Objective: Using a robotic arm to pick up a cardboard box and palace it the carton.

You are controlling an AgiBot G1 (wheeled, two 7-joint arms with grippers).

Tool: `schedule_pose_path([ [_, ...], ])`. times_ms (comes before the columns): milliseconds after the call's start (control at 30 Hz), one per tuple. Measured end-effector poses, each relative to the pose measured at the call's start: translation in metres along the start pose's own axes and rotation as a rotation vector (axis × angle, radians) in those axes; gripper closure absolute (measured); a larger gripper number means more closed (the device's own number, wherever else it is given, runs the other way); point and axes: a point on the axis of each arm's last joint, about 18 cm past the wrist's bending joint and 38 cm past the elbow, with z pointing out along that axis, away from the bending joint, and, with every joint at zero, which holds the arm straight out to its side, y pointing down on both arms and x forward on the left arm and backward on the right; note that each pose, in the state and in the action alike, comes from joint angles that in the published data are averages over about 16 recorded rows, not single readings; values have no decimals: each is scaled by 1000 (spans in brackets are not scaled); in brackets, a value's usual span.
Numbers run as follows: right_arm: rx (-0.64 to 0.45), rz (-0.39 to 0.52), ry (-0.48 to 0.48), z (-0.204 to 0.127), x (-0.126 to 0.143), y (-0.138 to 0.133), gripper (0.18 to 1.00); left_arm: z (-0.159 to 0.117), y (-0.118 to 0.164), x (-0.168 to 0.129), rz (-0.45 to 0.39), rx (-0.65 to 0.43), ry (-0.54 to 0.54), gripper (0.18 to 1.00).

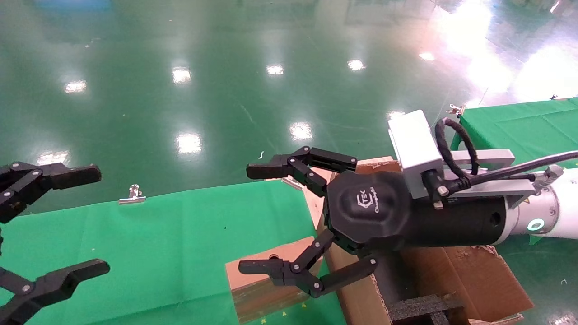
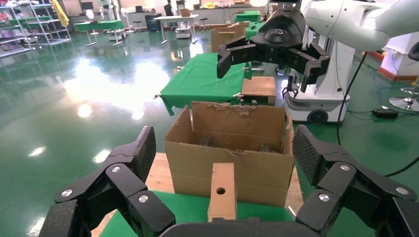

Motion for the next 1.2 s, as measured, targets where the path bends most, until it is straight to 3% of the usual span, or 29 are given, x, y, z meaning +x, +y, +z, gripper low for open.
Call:
schedule_pose_path([
  [1000,0,1,0,0,0,0,178,0,0,0,0,0,0,186],
  [1200,-44,-3,-11,1,-1,4,178,0,0,0,0,0,0,203],
])
